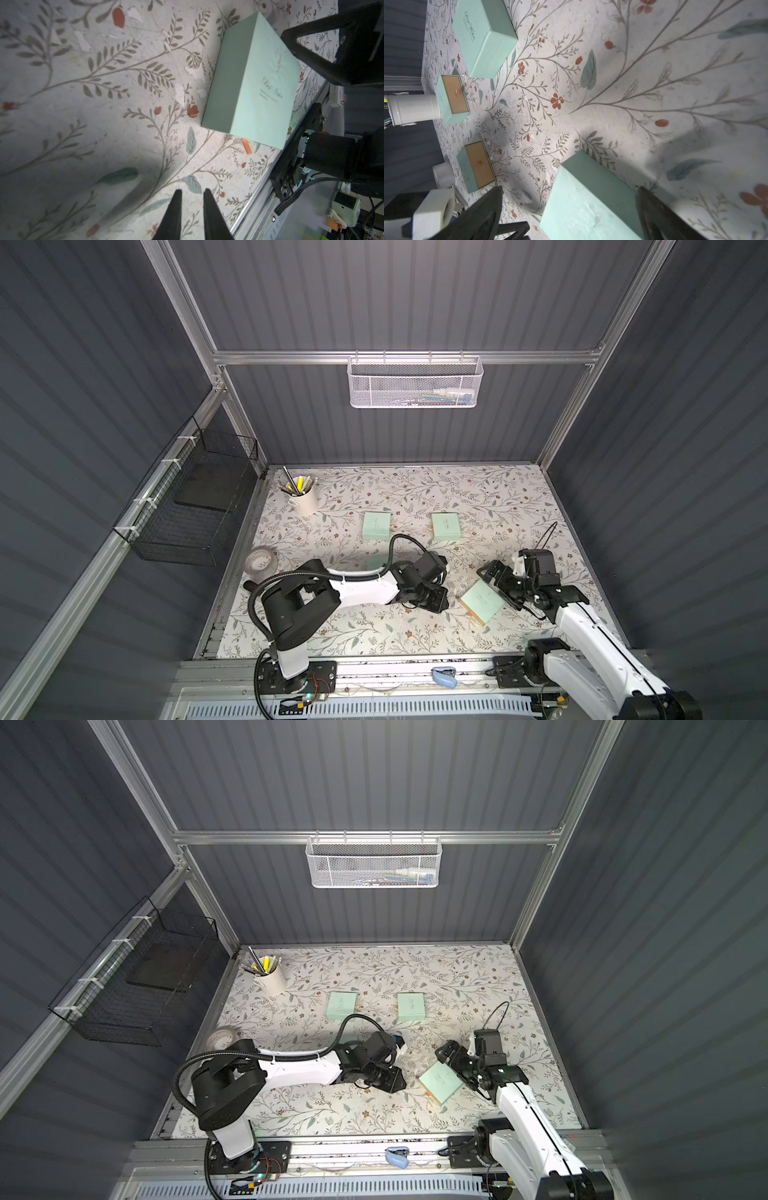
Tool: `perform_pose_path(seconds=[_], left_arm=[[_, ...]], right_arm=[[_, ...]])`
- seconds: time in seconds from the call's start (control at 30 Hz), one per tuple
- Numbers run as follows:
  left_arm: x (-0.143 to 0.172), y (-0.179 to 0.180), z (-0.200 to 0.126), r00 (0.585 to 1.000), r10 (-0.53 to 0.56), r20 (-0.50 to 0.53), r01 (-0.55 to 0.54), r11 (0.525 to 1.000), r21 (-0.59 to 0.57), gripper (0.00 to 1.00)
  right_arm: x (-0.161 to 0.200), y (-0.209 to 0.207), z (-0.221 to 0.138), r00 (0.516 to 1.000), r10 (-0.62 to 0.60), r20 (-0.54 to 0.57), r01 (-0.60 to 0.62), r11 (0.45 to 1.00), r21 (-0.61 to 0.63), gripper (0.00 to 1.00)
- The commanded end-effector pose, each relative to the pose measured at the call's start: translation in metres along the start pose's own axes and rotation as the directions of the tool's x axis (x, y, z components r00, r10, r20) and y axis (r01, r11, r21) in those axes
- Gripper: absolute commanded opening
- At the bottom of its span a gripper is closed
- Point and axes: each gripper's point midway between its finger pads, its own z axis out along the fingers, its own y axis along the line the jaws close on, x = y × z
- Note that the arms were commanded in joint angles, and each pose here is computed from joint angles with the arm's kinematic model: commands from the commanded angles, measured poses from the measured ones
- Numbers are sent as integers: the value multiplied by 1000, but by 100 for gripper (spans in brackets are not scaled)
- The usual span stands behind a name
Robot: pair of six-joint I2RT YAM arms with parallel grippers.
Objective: Take out the earrings from the drawer-style jewelry box
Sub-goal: Move the jewelry box to the center of the board.
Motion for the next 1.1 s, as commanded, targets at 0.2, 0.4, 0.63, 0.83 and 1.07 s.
perform_pose_path(seconds=[0.2, 0.4, 0.63, 0.83, 1.07], left_arm=[[-13, -26, 24, 1000, -2, -9, 3, 995, 103, 21], [-26, -25, 37, 1000, -20, 18, 19, 996, 92, 21], [-45, -26, 48, 998, -30, 59, 26, 997, 70, 21], [-62, -25, 56, 997, -22, 71, 19, 999, 37, 21], [-98, -13, 63, 993, -52, 102, 49, 998, 24, 21]], right_arm=[[10, -8, 5, 999, 18, -36, -18, 1000, -7, 99], [9, -4, 7, 999, 26, -37, -27, 999, -35, 99], [12, -1, 10, 998, 58, -39, -61, 996, -72, 99], [7, 4, 15, 997, 72, -37, -76, 992, -98, 99], [-15, 12, 22, 997, 72, 4, -71, 993, -89, 99]])
